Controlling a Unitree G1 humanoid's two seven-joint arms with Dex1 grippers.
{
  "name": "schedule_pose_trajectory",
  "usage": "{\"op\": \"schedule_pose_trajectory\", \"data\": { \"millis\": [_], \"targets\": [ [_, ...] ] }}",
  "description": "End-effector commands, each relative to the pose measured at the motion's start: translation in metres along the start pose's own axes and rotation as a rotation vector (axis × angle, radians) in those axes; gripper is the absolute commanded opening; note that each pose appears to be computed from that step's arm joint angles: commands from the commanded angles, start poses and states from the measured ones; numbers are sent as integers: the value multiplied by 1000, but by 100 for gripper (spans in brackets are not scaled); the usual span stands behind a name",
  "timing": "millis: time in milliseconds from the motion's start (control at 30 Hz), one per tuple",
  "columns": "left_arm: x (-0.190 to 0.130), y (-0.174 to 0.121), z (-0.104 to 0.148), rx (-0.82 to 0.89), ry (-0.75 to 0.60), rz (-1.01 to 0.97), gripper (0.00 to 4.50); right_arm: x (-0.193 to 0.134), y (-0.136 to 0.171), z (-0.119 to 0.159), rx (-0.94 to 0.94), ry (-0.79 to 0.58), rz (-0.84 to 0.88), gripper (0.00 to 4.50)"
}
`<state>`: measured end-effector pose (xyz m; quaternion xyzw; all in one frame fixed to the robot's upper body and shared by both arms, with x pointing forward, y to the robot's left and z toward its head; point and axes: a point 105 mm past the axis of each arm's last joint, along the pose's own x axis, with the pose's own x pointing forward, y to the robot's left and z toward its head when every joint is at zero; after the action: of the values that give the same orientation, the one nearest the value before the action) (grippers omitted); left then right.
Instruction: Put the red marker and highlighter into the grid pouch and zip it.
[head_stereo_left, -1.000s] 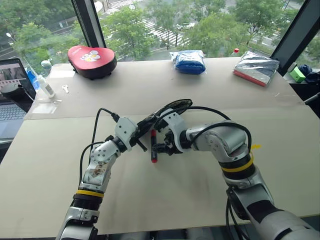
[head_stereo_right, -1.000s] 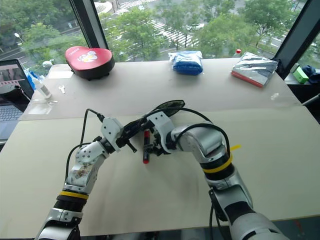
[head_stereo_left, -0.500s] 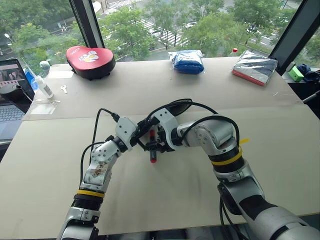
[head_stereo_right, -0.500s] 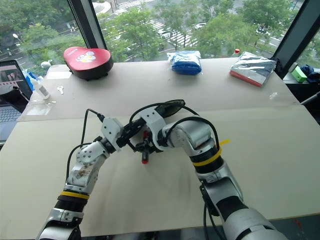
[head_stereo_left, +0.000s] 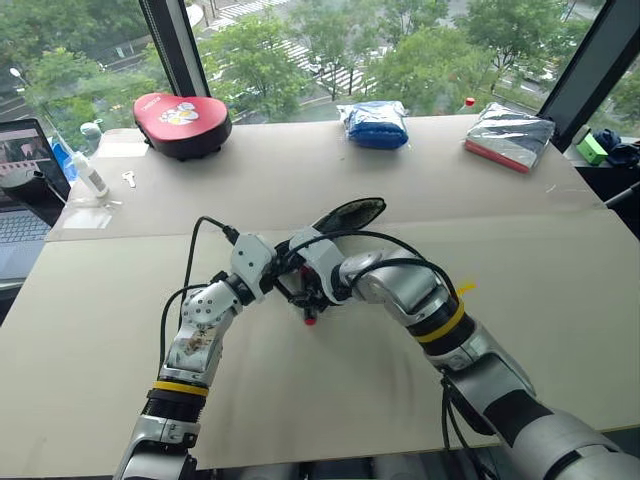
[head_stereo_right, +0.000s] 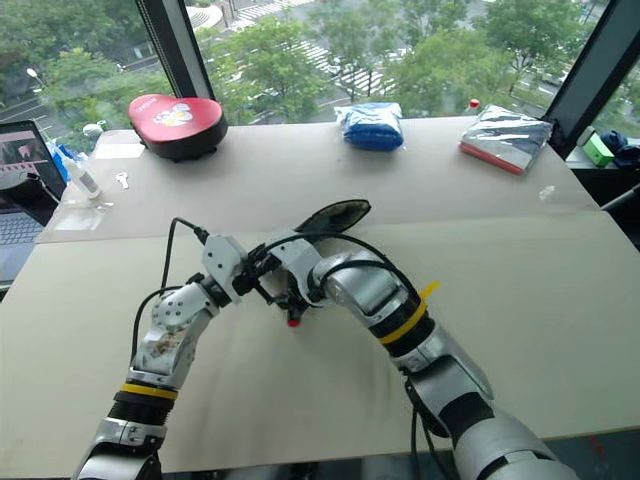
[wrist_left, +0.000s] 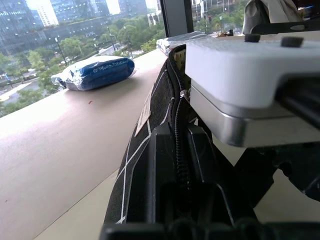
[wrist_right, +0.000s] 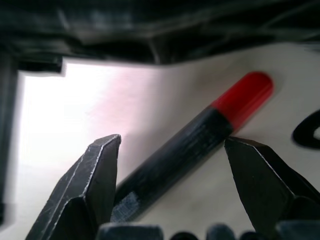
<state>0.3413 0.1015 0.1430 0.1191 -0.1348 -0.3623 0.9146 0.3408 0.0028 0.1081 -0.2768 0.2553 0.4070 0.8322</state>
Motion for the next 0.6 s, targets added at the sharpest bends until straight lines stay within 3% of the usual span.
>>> {"op": "schedule_pose_trajectory", "data": {
  "millis": [33, 67, 300, 600],
  "targets": [
    [0, 4, 13, 23, -44, 20, 0, 0, -17, -27, -97, 48, -92, 315],
    [0, 4, 13, 23, -45, 21, 0, -1, -20, -32, -102, 52, -100, 300],
    [-1, 5, 14, 22, -49, 28, 0, -17, -49, -46, -33, 57, -173, 49],
    [0, 6, 15, 24, -53, 32, 0, -37, -71, -63, 32, 74, -212, 44]
  ]
}}
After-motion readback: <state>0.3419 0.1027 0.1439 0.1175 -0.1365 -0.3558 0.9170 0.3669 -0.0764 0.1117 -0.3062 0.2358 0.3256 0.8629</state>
